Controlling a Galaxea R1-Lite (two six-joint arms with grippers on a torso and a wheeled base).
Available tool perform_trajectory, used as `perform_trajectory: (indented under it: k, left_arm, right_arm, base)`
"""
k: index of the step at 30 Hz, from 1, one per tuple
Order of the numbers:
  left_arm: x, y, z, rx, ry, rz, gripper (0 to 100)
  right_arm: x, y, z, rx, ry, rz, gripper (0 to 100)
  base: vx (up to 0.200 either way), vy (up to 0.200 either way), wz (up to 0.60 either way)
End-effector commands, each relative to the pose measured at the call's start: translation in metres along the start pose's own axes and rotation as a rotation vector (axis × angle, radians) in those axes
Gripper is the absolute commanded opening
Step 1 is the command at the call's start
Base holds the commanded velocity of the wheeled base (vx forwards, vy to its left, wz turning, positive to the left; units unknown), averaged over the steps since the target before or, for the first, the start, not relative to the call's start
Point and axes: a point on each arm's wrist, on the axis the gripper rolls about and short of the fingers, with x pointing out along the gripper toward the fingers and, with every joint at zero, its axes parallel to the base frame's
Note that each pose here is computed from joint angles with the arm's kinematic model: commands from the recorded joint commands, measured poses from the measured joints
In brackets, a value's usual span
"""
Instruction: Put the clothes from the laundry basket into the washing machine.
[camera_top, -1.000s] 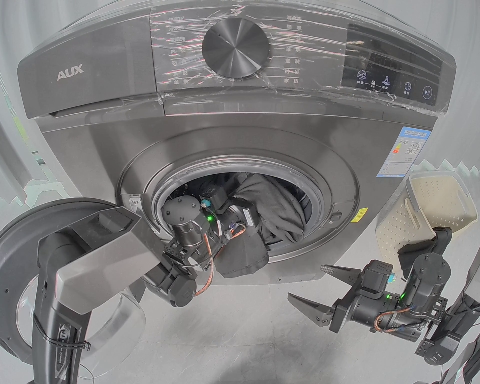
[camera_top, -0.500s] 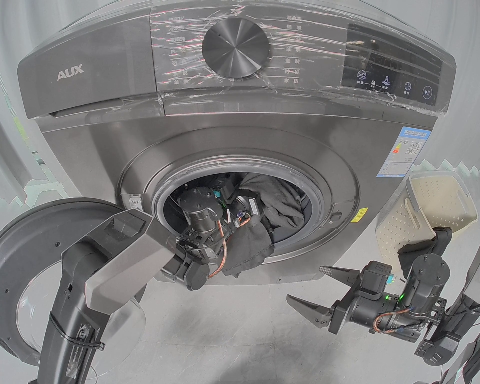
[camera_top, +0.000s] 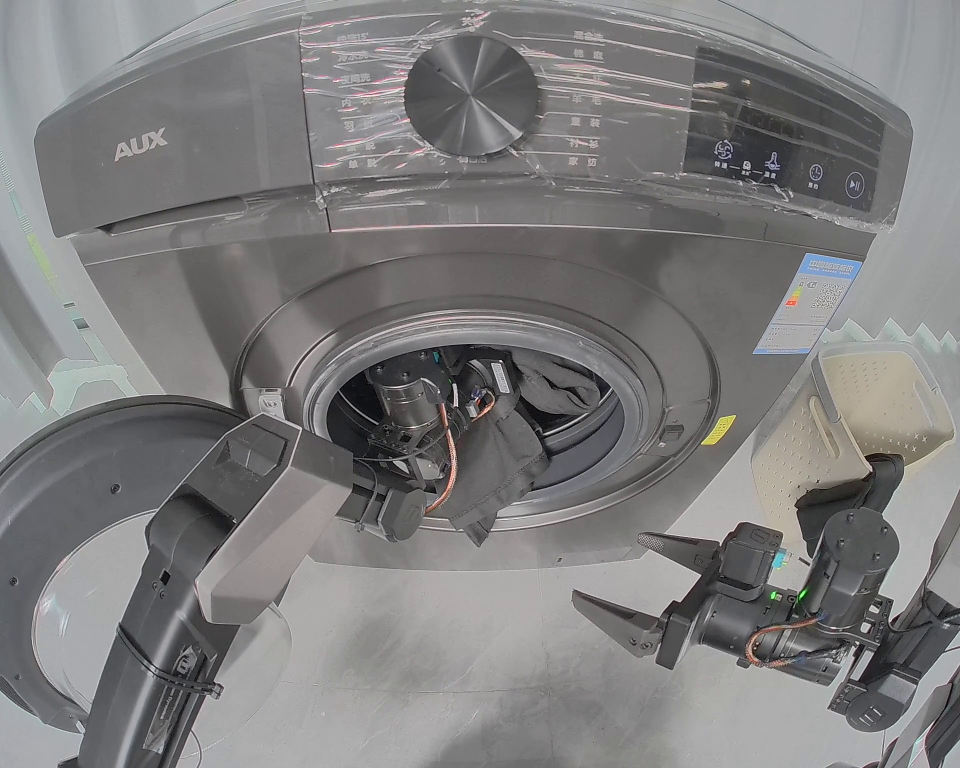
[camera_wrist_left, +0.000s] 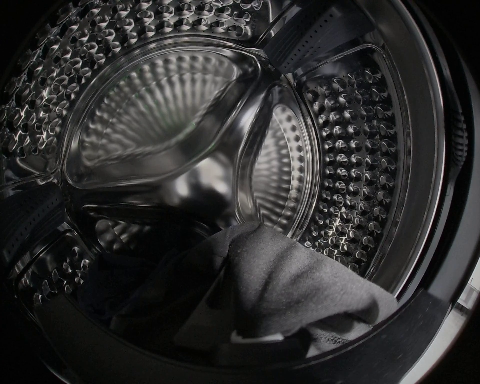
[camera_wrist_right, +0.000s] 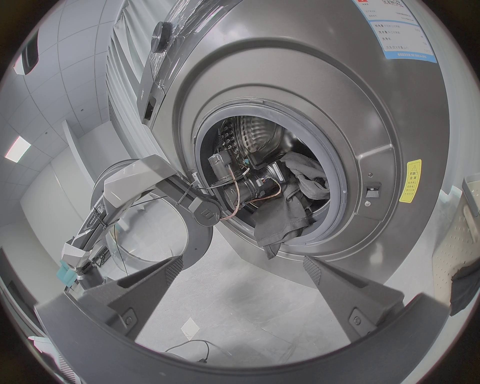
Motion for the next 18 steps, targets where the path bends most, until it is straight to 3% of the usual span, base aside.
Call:
perform_trajectory:
  k: [1,2,6,18]
  left_arm:
    - [0.002,0.001,-0.004,-0.001,-0.008,0.008,0]
    - [0.001,0.001,-0.005,0.000,-0.003,0.009,100]
    - [-0.005,0.003,-0.009,0.003,0.029,0.017,100]
    - [-0.045,-0.013,0.007,0.006,0.301,-0.024,100]
  right_arm:
    - [0.000,0.000,-0.001,0.000,0.004,0.000,100]
    - [0.000,0.000,-0.001,0.001,0.004,0.000,100]
    - [0.002,0.000,-0.004,0.002,0.017,-0.002,100]
    - [0.002,0.001,-0.004,0.001,0.017,0.004,100]
  base:
    - [0.000,0.000,0.00]
    - [0.000,0.000,0.00]
    - [0.000,0.000,0.00]
    - [0.000,0.000,0.00]
